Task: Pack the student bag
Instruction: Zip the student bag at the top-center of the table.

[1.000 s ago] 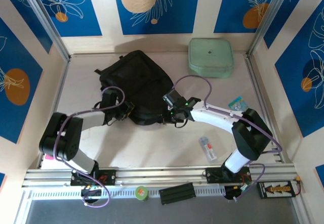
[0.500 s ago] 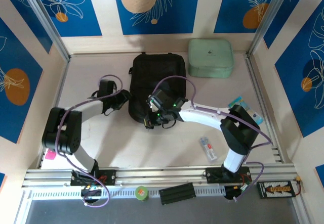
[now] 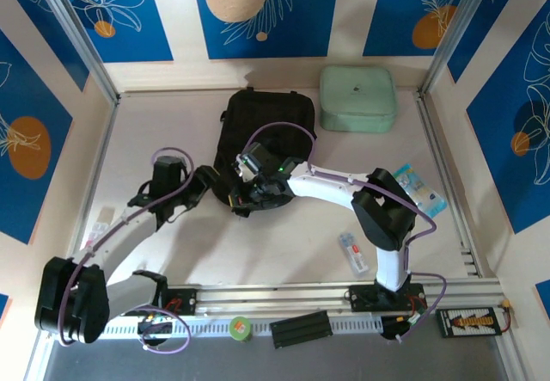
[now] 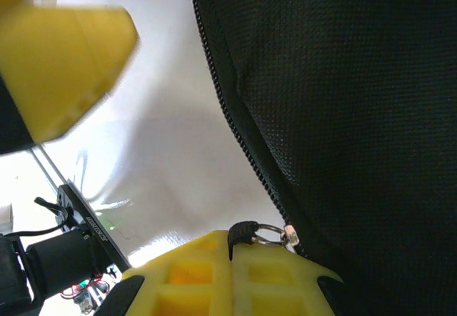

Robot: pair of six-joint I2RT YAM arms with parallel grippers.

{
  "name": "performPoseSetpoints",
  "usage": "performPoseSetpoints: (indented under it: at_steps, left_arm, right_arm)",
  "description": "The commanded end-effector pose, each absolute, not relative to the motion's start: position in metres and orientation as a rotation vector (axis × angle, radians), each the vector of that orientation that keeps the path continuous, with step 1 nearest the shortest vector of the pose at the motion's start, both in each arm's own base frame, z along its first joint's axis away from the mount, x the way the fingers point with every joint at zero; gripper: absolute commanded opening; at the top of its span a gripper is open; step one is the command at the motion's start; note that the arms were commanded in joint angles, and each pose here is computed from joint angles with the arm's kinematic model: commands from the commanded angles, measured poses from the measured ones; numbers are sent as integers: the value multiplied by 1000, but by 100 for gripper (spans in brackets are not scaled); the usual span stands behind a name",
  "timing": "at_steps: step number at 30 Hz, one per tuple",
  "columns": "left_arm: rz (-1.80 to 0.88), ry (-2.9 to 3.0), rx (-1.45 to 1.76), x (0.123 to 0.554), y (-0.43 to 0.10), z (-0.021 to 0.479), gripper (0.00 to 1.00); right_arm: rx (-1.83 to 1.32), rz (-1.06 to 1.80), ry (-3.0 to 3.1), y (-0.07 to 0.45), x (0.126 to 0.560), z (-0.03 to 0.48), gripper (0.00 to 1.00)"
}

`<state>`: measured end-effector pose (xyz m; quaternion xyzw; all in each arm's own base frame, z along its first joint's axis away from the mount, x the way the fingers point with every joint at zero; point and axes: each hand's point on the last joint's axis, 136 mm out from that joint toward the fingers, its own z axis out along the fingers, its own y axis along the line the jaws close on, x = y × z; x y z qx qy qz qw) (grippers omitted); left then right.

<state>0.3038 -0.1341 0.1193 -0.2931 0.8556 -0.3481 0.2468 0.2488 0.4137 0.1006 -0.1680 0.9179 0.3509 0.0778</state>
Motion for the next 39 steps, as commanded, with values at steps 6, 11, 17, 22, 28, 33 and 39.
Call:
performPoseSetpoints:
  at_steps: [6,11,17,22,28,33,39]
  left_arm:
    - [-988,2328,-873,300,-156,107,66]
    - [-1036,2345,-837,310,-174,102,67]
    - [-1038,2335,-814,323,-180,97,49]
    - [-1025,2316,-837,328,-178,94,34]
    - [-970,2322,-815,328,-173,86,15]
    - [-927,2334,-804,328,-169,83,10]
    - [-895,2342,-805,328,-163,81,8]
  right_arm:
    - [-511,1053,2736,400,237,107,0]
    - [-505,1045,2741,396,234,106,0]
    - [-488,1016,2755,390,233,104,0]
    - [-437,920,2785,379,236,99,0]
    - [-344,715,2809,348,241,97,0]
    - [-266,565,2810,311,239,95,0]
    - [-115,399,2795,256,243,91,0]
